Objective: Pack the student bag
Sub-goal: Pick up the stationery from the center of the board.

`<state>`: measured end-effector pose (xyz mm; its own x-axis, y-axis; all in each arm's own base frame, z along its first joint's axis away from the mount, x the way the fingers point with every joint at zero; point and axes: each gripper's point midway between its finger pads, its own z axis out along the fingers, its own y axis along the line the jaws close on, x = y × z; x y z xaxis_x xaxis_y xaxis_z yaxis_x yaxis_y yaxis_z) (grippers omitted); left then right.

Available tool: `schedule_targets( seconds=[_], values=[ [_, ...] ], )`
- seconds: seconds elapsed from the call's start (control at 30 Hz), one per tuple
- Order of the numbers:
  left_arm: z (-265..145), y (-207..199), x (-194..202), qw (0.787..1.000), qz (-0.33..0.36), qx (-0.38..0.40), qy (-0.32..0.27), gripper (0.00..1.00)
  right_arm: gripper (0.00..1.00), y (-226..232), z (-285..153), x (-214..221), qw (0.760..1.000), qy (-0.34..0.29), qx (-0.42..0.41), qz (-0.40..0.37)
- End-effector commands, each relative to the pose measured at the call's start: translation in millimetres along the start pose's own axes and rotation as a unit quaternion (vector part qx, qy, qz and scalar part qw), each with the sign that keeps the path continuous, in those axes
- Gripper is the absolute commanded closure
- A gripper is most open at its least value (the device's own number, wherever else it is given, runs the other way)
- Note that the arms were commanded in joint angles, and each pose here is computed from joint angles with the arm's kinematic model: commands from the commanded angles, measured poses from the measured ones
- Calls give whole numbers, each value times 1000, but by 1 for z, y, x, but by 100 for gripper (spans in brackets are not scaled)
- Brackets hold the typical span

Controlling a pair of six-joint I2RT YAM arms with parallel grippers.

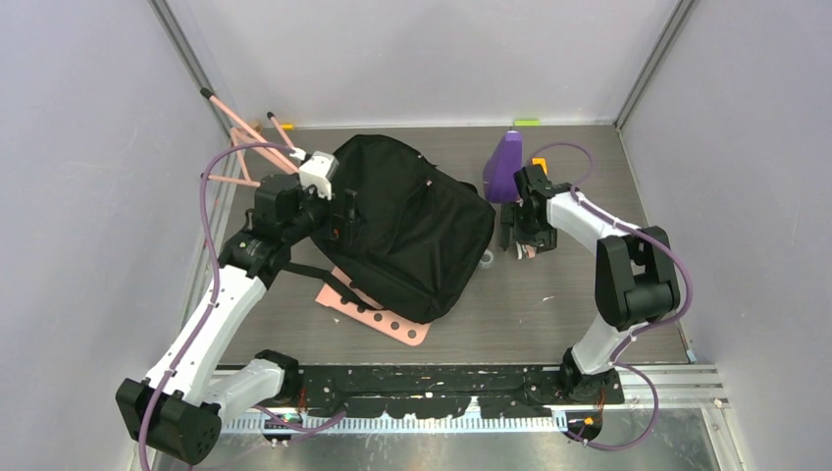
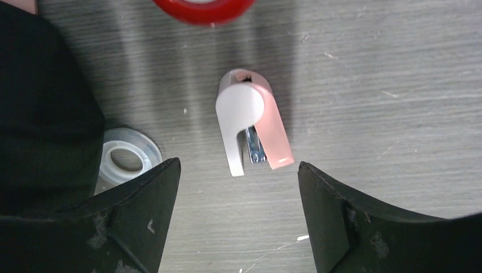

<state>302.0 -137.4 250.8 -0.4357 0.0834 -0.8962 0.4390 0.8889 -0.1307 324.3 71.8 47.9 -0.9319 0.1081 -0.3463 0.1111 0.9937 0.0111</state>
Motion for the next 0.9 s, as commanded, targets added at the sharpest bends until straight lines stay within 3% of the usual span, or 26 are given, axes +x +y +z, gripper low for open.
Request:
schedule_targets(
  seconds=[0.0, 0.23, 0.37, 0.47, 0.63, 0.73, 0.87],
  values=[
    [-2, -26, -13, 998, 24, 58, -28, 4, 20, 5, 2, -25, 999, -24, -5, -24],
    [-2, -29, -12, 997, 22, 65, -28, 4, 24, -2, 23, -25, 999, -3, 12, -39],
    [-1, -36, -11, 996, 25, 79, -25, 4, 36, 3, 22, -21, 999, 9, -4, -33],
    [2, -44, -9, 995, 24, 91, -19, 4, 53, 7, 13, -16, 1000, 9, -20, -21],
    [11, -67, -3, 994, -4, 109, 2, 5, 66, 12, -27, -17, 999, -19, -48, 1],
    [23, -74, 4, 992, -50, 110, 22, 6, 66, 21, -59, -13, 996, -29, -79, 9],
    [39, -79, 11, 988, -100, 109, 34, 7, 65, 59, -125, -20, 987, -99, -129, -7]
  ],
)
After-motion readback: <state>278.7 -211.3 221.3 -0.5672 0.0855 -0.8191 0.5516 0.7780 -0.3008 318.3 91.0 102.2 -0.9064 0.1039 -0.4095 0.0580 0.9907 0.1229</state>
